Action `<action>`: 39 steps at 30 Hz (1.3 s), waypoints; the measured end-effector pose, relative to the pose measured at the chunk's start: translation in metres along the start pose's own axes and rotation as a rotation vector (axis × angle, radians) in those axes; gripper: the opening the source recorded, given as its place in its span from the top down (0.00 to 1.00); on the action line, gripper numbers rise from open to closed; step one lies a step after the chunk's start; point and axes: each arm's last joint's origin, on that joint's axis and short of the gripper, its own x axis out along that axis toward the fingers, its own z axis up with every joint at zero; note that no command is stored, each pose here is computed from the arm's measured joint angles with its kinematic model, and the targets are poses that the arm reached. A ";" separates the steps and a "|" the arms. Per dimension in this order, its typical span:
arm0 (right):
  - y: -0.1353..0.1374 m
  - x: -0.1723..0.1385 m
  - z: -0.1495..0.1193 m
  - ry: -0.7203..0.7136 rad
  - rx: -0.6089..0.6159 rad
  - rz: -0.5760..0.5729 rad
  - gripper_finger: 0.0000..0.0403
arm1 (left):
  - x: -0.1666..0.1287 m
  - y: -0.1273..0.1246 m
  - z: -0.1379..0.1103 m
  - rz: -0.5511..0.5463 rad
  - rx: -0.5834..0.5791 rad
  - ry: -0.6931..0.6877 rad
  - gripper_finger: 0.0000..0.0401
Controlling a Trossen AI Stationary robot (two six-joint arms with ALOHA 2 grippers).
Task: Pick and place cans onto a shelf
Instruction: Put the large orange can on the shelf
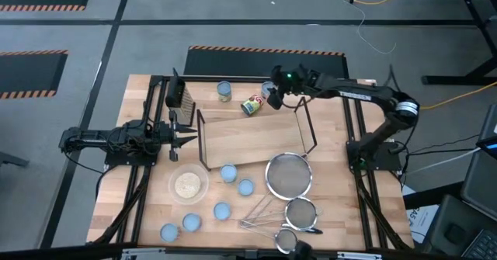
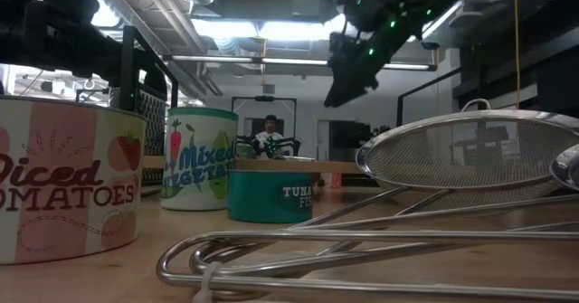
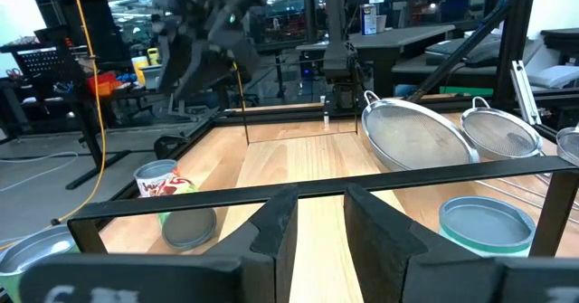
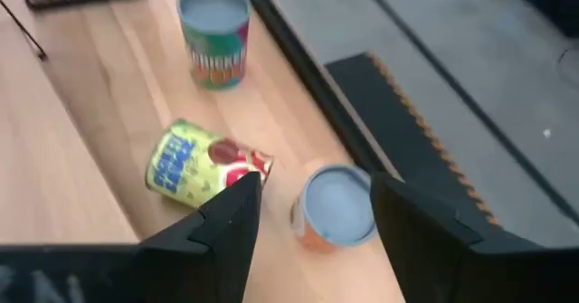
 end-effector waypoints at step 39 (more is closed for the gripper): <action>-0.016 0.090 -0.045 0.148 -0.007 0.036 0.47 | 0.000 0.000 0.000 -0.002 0.000 0.000 0.78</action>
